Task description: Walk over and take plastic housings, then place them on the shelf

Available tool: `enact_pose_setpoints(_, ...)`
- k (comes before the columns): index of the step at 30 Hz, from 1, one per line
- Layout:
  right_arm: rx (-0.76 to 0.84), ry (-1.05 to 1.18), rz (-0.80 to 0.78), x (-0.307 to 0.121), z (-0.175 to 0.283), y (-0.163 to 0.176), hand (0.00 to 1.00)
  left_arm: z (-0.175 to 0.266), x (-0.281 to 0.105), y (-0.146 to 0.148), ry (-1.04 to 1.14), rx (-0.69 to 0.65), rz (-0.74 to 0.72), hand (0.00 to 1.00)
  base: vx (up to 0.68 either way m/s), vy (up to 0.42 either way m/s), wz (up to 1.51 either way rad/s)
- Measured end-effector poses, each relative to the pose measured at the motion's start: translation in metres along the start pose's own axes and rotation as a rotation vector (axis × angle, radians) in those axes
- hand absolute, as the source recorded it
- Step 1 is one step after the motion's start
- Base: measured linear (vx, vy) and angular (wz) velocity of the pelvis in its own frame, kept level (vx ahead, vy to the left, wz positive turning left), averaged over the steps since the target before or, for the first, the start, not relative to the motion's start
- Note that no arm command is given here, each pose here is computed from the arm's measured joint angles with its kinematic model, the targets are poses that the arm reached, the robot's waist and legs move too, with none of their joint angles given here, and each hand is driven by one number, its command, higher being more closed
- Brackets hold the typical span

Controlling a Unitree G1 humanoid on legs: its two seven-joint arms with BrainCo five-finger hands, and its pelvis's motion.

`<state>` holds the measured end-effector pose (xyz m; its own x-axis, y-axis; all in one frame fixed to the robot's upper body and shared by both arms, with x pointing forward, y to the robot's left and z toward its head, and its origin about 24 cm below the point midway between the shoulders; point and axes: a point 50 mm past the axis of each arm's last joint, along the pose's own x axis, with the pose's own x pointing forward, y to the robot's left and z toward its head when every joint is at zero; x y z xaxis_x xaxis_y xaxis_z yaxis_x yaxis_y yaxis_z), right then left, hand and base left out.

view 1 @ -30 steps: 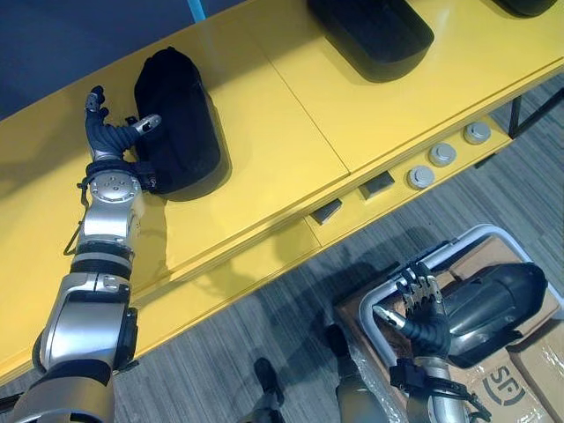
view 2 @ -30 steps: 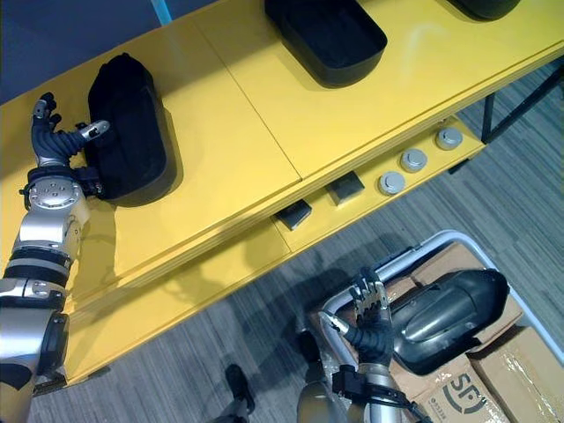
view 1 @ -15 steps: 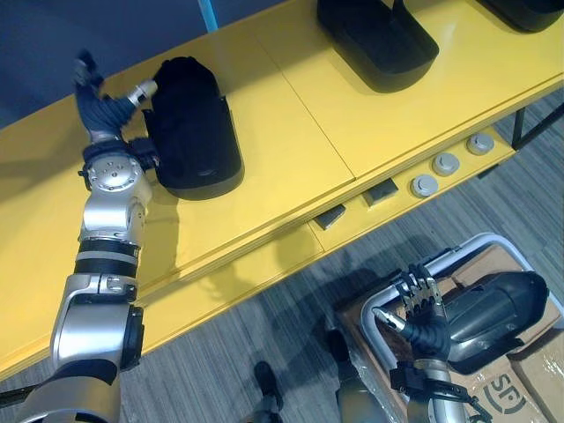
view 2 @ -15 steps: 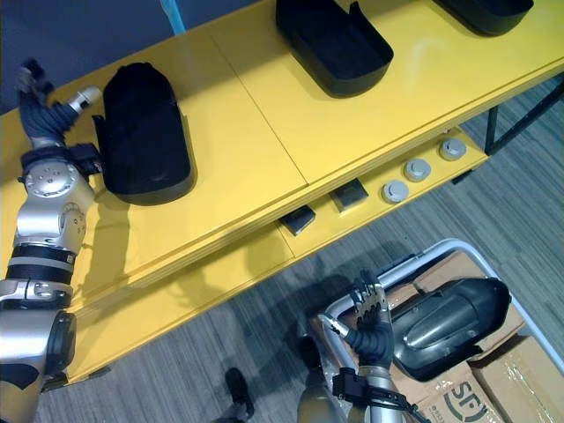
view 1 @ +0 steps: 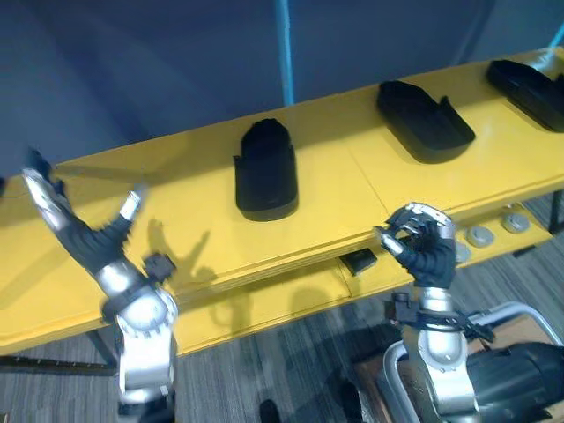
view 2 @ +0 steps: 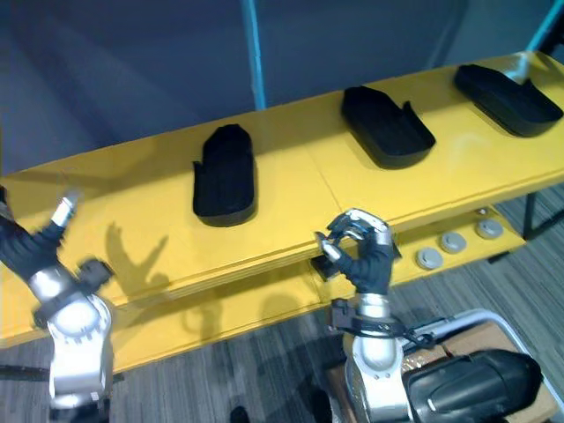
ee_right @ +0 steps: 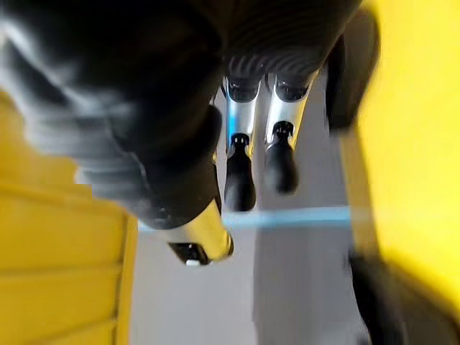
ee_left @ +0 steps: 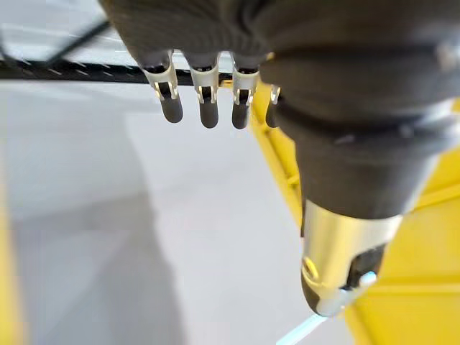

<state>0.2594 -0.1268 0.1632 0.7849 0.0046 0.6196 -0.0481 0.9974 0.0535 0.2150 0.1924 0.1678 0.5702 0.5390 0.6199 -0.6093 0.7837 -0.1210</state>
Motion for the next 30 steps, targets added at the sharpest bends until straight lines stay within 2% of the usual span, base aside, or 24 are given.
enact_pose_setpoints(5, 0.024, 0.049, 0.030, 0.019, -0.020, 0.023, 1.00, -0.006, -0.032, -0.007, 0.100, -0.053, -0.123, 0.00, -0.05, 0.026, 0.28)
enact_pose_setpoints(9, -0.009, 0.056, 0.010, 0.034, -0.026, 0.024, 1.00, -0.013, -0.038, -0.001, 0.162, -0.085, -0.126, 0.00, -0.02, 0.020, 0.21)
enact_pose_setpoints(22, -0.086, 0.035, -0.183, 0.069, -0.025, -0.014, 1.00, -0.023, -0.043, 0.000, 0.248, -0.165, -0.159, 0.00, 0.01, 0.018, 0.07)
enact_pose_setpoints(30, -0.059, 0.042, -0.188, 0.069, -0.026, -0.016, 1.00, -0.028, -0.045, -0.002, 0.274, -0.176, -0.177, 0.00, 0.01, 0.008, 0.06)
